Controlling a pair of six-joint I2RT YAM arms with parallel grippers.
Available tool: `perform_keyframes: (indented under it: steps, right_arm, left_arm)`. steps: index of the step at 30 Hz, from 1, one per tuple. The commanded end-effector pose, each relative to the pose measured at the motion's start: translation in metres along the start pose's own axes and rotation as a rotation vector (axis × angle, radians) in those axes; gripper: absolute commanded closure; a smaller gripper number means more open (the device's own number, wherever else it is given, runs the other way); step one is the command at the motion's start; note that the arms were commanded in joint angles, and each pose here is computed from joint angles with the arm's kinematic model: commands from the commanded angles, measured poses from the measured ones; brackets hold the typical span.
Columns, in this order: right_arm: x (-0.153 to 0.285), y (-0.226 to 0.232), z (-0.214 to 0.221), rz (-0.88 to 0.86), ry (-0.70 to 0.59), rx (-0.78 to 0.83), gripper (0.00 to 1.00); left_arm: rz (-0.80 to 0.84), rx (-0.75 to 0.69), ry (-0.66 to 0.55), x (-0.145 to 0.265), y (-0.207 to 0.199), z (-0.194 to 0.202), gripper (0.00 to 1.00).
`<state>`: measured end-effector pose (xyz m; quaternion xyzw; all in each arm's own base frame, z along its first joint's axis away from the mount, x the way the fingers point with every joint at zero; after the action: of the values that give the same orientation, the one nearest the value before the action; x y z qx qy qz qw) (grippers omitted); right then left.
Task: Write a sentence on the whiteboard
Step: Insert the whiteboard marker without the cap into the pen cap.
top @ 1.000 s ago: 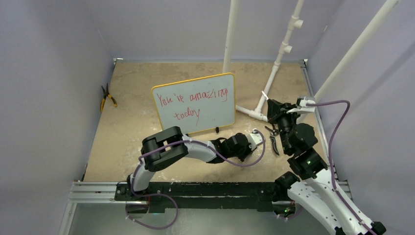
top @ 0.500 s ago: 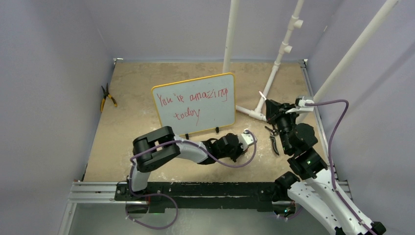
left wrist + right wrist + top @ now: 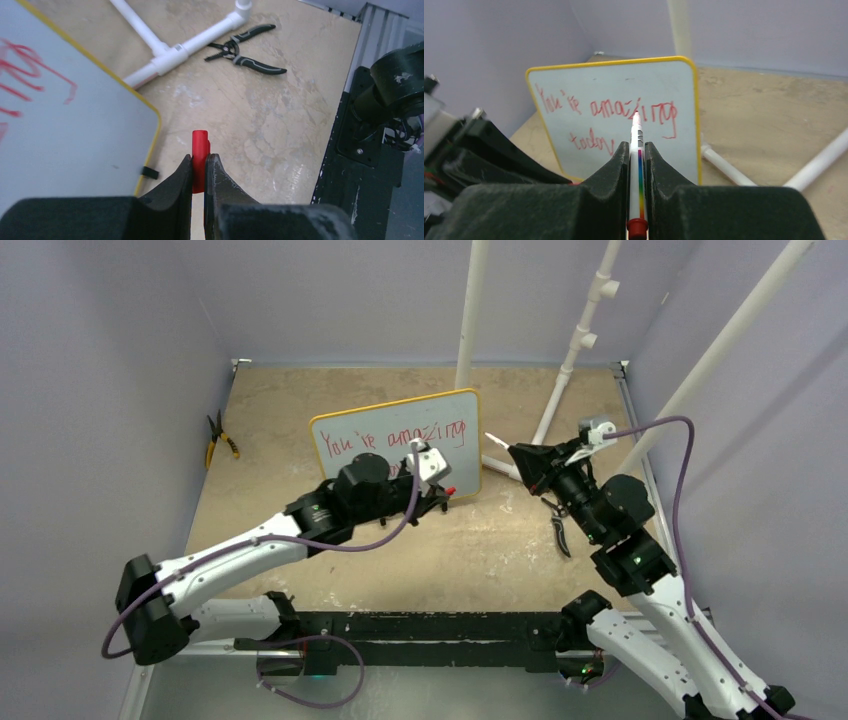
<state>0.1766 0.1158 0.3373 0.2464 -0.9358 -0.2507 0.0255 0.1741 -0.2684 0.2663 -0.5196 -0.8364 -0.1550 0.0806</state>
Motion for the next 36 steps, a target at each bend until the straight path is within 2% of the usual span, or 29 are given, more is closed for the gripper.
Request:
perform_keyframes:
  steps: [1,5,9,14,22,36]
  right_arm:
    - [-0.013,0.024,-0.005,-0.196,0.086,0.034,1.0]
    - [-0.016,0.036,-0.003,-0.321,0.151,0.04,1.0]
    - [-0.024,0.038,0.008,-0.386,0.308,0.052,1.0]
    - [-0.021,0.047,0.023,-0.539,0.445,0.013,1.0]
    - [-0.024,0.044,0.054,-0.662,0.645,-0.062,1.0]
    - [-0.029,0.043,0.054,-0.668,0.653,-0.07,1.0]
  left_arm:
    - [0.046,-0.053,0.1,0.048,0.012,0.008,1.0]
    - [0.011,-0.053,0.11,0.069,0.02,0.021,1.0]
    - [-0.036,-0.067,0.08,0.079,0.021,0.033,1.0]
    - [-0.002,-0.072,0.026,0.084,0.015,0.031,1.0]
    - [0.03,-0.077,-0.011,0.087,0.011,0.029,1.0]
    - [0.065,-0.084,-0.02,0.086,0.007,0.029,1.0]
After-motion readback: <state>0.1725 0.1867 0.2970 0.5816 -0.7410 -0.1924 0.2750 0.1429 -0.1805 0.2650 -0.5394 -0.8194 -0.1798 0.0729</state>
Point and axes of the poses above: each gripper's point midway between its finger pads, its own x axis back along the fingers, its own y axis along the line the jaws close on, z = x × y, the point moved 8 cm from there along x, back along the fingers, and after that the axes turned 11 degrees about -x, right-handed, at the moved point
